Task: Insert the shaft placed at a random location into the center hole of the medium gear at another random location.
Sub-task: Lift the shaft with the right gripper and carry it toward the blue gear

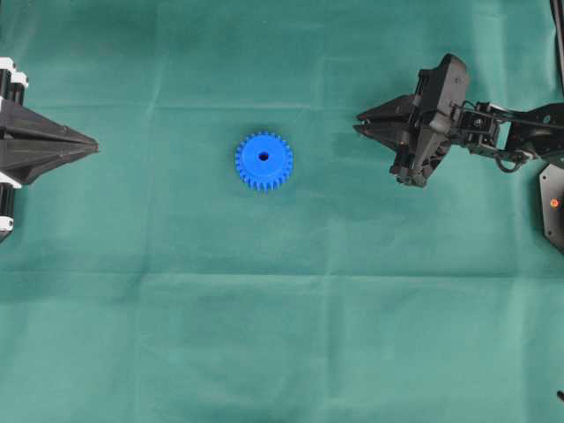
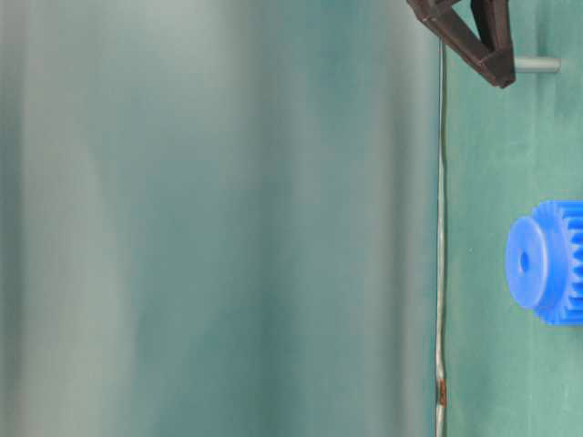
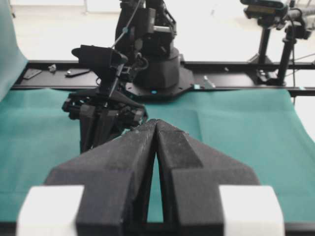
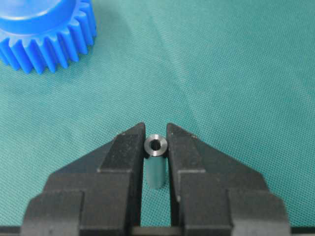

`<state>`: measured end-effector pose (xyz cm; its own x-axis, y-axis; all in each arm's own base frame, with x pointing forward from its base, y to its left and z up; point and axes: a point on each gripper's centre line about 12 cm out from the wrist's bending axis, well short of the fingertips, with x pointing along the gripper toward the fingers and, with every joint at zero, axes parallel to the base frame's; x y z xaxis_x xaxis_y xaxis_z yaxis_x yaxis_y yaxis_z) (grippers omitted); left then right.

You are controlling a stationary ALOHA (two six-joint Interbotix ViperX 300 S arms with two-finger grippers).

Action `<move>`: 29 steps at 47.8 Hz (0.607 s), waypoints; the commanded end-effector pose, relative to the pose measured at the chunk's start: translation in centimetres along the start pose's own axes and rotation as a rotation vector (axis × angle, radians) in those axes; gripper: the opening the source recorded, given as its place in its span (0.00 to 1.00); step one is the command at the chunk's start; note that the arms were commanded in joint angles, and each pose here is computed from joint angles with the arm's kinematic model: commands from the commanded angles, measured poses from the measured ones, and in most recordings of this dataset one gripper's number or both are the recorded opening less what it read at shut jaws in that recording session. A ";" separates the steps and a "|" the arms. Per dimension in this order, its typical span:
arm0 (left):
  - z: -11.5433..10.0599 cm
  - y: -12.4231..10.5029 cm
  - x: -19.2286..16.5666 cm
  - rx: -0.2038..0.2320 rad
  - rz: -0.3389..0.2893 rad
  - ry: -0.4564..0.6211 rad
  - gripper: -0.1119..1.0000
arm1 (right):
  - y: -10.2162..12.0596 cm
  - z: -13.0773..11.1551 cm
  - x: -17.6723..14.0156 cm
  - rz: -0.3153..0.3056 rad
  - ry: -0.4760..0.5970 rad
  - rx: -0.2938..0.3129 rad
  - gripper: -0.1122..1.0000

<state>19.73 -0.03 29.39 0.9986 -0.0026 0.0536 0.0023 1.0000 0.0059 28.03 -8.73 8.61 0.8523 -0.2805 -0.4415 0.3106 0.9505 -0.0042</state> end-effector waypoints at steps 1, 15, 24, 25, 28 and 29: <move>0.9 0.0 0.3 0.002 0.001 -0.023 0.10 | 0.1 1.1 0.1 0.005 -0.043 -0.017 0.22; 0.9 0.0 0.3 0.000 0.001 -0.023 0.10 | 0.1 4.5 -1.6 0.007 -0.078 -0.012 0.22; 0.9 0.0 0.3 0.000 0.001 -0.023 0.10 | 0.2 7.1 -3.2 0.011 -0.100 -0.011 0.22; 0.9 0.0 0.3 0.002 0.001 -0.021 0.10 | 0.2 7.2 -3.3 0.011 -0.098 -0.009 0.22; 0.9 0.0 0.3 0.001 -0.001 -0.023 0.10 | 0.2 7.6 -3.6 0.012 -0.097 -0.009 0.22; 1.0 0.0 0.2 0.000 0.000 -0.025 0.10 | 0.2 7.6 -3.7 0.012 -0.095 -0.009 0.22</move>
<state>19.73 -0.03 29.37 0.9986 -0.0026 0.0521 0.0024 1.0000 0.0044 27.76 -8.51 15.57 0.8801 -0.2790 -0.3842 0.3043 0.9525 0.0053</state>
